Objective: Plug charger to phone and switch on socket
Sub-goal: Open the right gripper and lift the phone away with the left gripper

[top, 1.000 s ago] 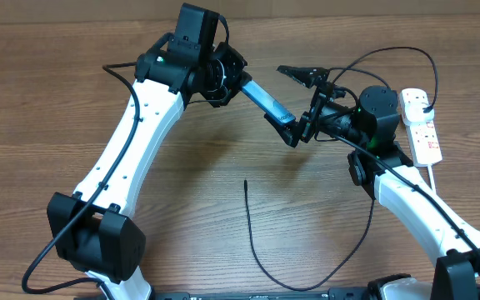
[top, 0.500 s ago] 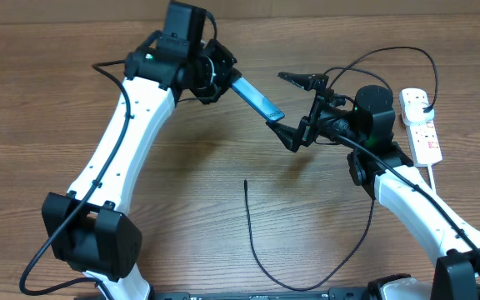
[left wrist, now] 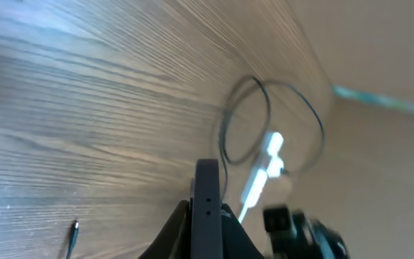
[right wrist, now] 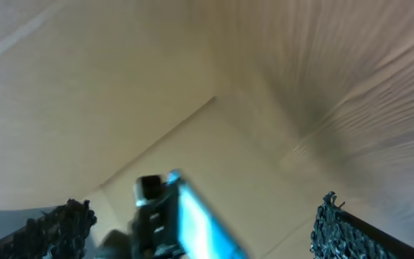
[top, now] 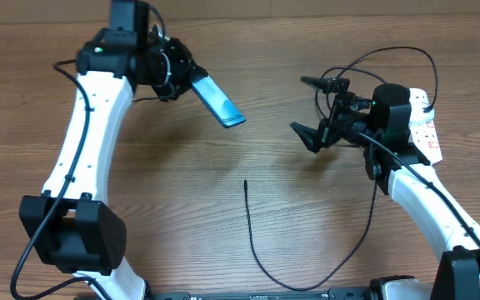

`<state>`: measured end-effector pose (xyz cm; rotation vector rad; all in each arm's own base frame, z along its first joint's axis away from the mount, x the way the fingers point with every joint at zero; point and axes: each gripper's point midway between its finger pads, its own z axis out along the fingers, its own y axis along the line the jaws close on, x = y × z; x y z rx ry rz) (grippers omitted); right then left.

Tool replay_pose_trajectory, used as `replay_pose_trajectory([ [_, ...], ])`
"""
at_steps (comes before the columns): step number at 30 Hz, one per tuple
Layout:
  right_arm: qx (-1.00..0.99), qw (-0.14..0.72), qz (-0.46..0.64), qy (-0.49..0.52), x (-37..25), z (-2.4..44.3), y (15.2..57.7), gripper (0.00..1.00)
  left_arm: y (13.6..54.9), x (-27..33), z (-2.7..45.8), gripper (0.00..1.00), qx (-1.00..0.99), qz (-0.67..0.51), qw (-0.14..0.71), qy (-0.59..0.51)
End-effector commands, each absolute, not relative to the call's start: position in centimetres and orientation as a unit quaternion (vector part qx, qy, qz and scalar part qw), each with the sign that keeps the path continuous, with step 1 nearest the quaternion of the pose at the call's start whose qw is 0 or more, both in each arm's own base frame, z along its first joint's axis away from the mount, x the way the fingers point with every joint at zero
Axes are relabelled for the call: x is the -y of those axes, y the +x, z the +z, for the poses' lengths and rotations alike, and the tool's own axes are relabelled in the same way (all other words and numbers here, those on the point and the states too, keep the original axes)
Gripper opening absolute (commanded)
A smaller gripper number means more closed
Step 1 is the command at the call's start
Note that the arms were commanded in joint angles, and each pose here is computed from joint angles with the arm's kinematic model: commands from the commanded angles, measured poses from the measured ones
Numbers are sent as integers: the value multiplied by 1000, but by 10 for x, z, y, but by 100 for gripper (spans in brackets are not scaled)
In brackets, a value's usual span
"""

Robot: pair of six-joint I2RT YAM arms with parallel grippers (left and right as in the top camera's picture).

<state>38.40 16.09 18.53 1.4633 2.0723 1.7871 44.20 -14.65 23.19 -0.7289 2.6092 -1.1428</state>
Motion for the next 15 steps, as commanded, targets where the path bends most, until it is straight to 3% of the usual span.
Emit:
replay_pose_trajectory([
  [1, -726, 83, 552, 402, -156, 179, 381, 100, 425, 169, 262, 9, -864, -480, 91, -121],
  [4, -759, 95, 517, 383, -152, 161, 373, 100, 418, 175, 274, 4, -848, -517, 87, -79],
  [12, -830, 193, 471, 227, -149, 152, 370, 100, 409, 182, 285, 4, -831, -543, 119, 17],
  [15, -853, 204, 432, 213, -142, 138, 367, 100, 403, 185, 290, 4, -821, -553, 130, 55],
])
